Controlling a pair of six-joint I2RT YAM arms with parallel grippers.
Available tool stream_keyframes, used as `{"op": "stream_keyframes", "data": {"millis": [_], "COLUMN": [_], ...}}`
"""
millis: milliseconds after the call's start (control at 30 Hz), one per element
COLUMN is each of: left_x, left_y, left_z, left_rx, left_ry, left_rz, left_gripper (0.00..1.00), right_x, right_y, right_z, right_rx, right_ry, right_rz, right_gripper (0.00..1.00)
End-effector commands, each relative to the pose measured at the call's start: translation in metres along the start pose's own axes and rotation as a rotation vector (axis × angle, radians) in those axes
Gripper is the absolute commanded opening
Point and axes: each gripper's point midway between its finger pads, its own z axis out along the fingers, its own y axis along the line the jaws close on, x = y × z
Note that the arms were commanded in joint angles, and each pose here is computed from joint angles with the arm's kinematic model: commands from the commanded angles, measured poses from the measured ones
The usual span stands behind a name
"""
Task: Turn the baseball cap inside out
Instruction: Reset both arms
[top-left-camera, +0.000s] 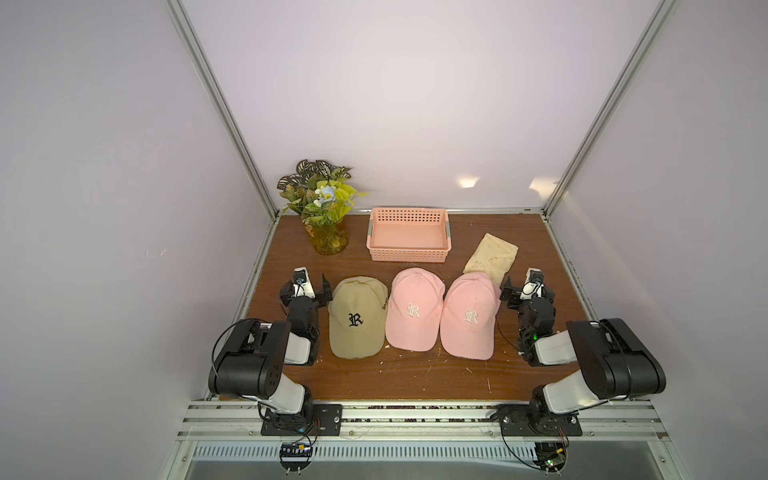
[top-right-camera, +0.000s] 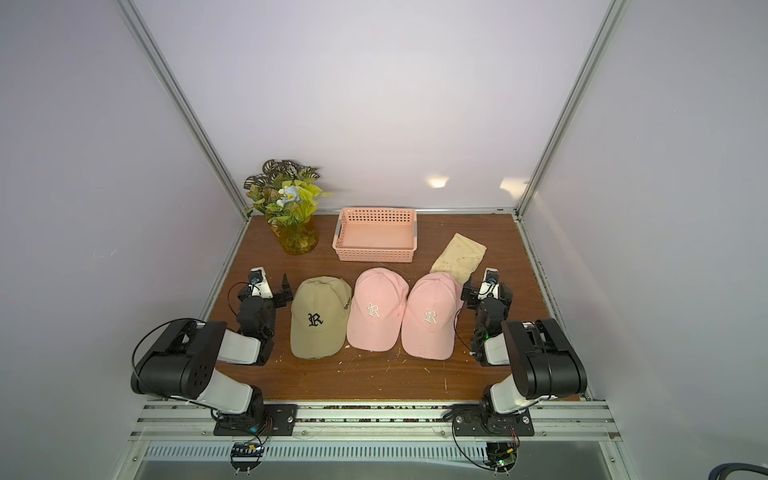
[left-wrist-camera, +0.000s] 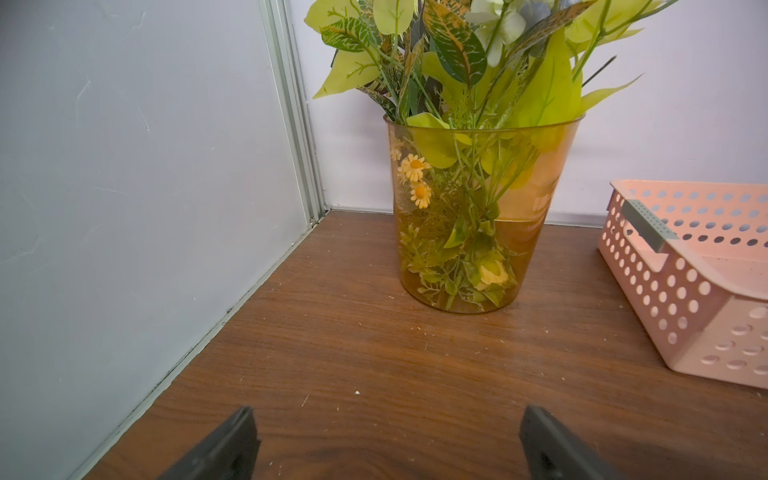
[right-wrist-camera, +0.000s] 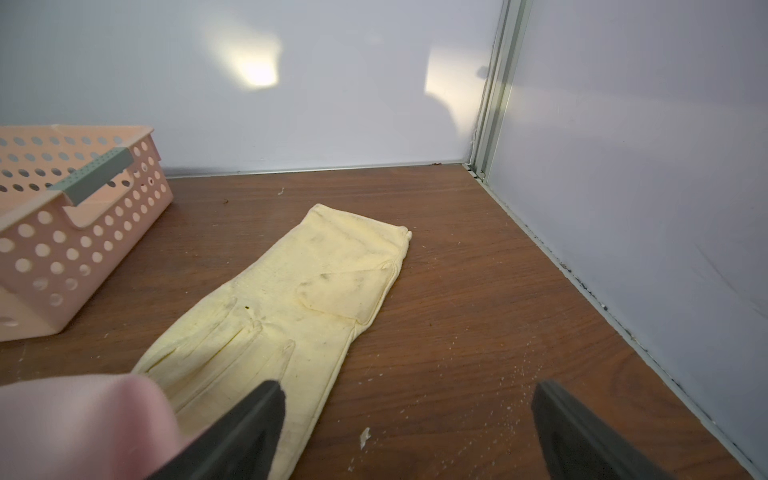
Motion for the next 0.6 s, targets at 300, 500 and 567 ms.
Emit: {"op": "stream_keyframes", "data": {"millis": [300, 500, 567], "left_x": [-0.002, -0.002, -0.002], "left_y": [0.004, 0.004, 0.004], "left_z": [0.001, 0.001, 0.001], "left_rx": [-0.016, -0.016, -0.016], "left_ry": [-0.004, -0.004, -0.004], "left_rz": [-0.005, -0.004, -0.004], "left_gripper": [0.99, 0.99, 0.99], "right_x": [-0.020, -0.015, -0.016], "right_y": [-0.009, -0.001, -0.003], "right_z": [-0.011, 0.004, 0.001], "right_rx": [0.031, 0.012, 0.011], "right_ry": [-0.095, -0.041, -0.054], "right_rz": [0.051, 0.021, 0.027], "right_gripper": [1.00, 1.00, 0.99]}}
